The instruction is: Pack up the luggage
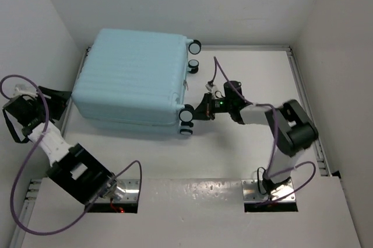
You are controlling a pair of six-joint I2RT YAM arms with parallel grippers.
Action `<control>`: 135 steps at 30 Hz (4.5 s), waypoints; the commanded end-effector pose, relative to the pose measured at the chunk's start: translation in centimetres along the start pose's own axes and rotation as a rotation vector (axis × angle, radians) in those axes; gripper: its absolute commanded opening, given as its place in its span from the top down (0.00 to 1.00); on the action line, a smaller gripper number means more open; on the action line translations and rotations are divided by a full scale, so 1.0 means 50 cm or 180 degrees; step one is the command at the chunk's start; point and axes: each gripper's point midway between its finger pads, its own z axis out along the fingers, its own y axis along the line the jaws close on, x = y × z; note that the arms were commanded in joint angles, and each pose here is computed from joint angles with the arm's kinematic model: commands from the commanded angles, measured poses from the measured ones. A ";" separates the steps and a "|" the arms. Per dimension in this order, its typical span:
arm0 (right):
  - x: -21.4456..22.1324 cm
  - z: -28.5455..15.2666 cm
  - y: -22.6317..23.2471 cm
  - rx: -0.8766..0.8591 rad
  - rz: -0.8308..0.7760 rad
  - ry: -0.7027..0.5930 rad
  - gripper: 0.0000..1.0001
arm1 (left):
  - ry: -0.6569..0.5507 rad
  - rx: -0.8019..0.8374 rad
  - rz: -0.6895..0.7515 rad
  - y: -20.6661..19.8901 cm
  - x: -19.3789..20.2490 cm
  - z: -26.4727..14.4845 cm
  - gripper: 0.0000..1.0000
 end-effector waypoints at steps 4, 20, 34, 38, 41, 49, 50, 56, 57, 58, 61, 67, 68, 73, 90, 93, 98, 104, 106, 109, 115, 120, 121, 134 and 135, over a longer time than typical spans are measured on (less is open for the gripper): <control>0.053 -0.103 0.090 -0.0085 -0.1609 0.0002 1.00 | 0.0734 -0.1004 -0.0394 0.082 0.203 -0.145 0.41; -0.058 -0.308 0.055 0.0710 -0.2296 -0.1077 0.65 | 0.0786 0.0302 0.0040 -0.058 0.135 0.211 0.49; -0.131 -0.267 0.080 0.0937 -0.2876 -0.1534 0.62 | 0.0348 0.0614 0.0825 -0.244 0.066 0.306 0.33; -0.169 -0.213 0.075 0.1055 -0.3201 -0.1836 0.65 | 0.0249 0.0317 0.1018 -0.199 0.085 0.179 0.34; -0.197 -0.129 0.084 0.0766 -0.3275 -0.1782 0.63 | 0.0286 0.0223 0.1075 -0.187 0.107 0.096 0.34; -0.265 0.011 0.138 -0.0098 -0.3274 -0.1392 0.50 | 0.1161 0.0930 0.1553 -0.245 0.253 -0.027 0.28; -0.278 0.018 0.155 -0.0253 -0.3266 -0.1328 0.50 | 0.1204 0.0977 0.1563 -0.246 0.263 -0.041 0.28; -0.289 0.046 0.159 -0.0604 -0.3146 -0.1019 0.50 | 0.1352 0.1177 0.1616 -0.259 0.307 -0.080 0.29; -0.284 0.055 0.148 -0.0617 -0.3107 -0.0957 0.50 | 0.1355 0.1144 0.1634 -0.253 0.307 -0.074 0.29; -0.277 0.061 0.147 -0.0668 -0.3113 -0.0880 0.50 | 0.1384 0.1130 0.1642 -0.249 0.310 -0.076 0.29; -0.266 0.070 0.125 -0.0676 -0.3098 -0.0787 0.53 | 0.1420 0.1127 0.1734 -0.257 0.309 -0.064 0.29; -0.241 0.067 0.093 -0.0661 -0.3035 -0.0682 0.57 | 0.1415 0.1180 0.1884 -0.286 0.310 -0.055 0.29; -0.231 0.068 0.083 -0.0629 -0.3017 -0.0668 0.57 | 0.1457 0.1185 0.1883 -0.285 0.317 -0.053 0.29; -0.227 0.076 0.063 -0.0537 -0.2973 -0.0694 0.57 | 0.1529 0.1205 0.1909 -0.286 0.336 -0.054 0.29; -0.288 0.117 0.133 -0.0708 -0.3238 -0.0965 0.50 | 0.1731 0.1119 0.1817 -0.279 0.375 -0.041 0.24; -0.278 0.108 0.178 -0.0846 -0.3420 -0.0986 0.58 | 0.1793 0.1063 0.1729 -0.266 0.387 -0.041 0.24; -0.259 0.107 0.197 -0.0922 -0.3534 -0.0943 0.97 | 0.1819 0.1014 0.1577 -0.266 0.391 -0.046 0.28; -0.257 0.097 0.174 -0.0621 -0.3546 -0.1058 1.00 | 0.1866 0.0853 0.1508 -0.256 0.404 -0.081 0.01; -0.259 0.090 0.168 -0.0477 -0.3558 -0.1063 1.00 | 0.1919 0.0966 0.1486 -0.271 0.412 -0.100 0.00; -0.267 0.083 0.154 -0.0293 -0.3517 -0.1091 1.00 | 0.2012 0.1183 0.1583 -0.305 0.433 -0.134 0.00; -0.287 0.071 0.137 -0.0018 -0.3437 -0.1092 1.00 | 0.2327 0.1166 0.1314 -0.320 0.489 -0.167 0.00; -0.292 0.074 0.133 0.0043 -0.3389 -0.1059 1.00 | 0.2369 0.0604 0.0726 -0.322 0.511 -0.138 0.00; -0.293 0.072 0.134 0.0045 -0.3395 -0.1066 1.00 | 0.2382 0.0604 0.0663 -0.337 0.510 -0.136 0.00; -0.289 0.084 0.136 0.0013 -0.3384 -0.1052 1.00 | 0.2733 0.0546 0.0241 -0.445 0.583 -0.068 0.00; -0.290 0.084 0.139 -0.0001 -0.3393 -0.1060 1.00 | 0.2782 0.0519 0.0229 -0.440 0.590 -0.064 0.00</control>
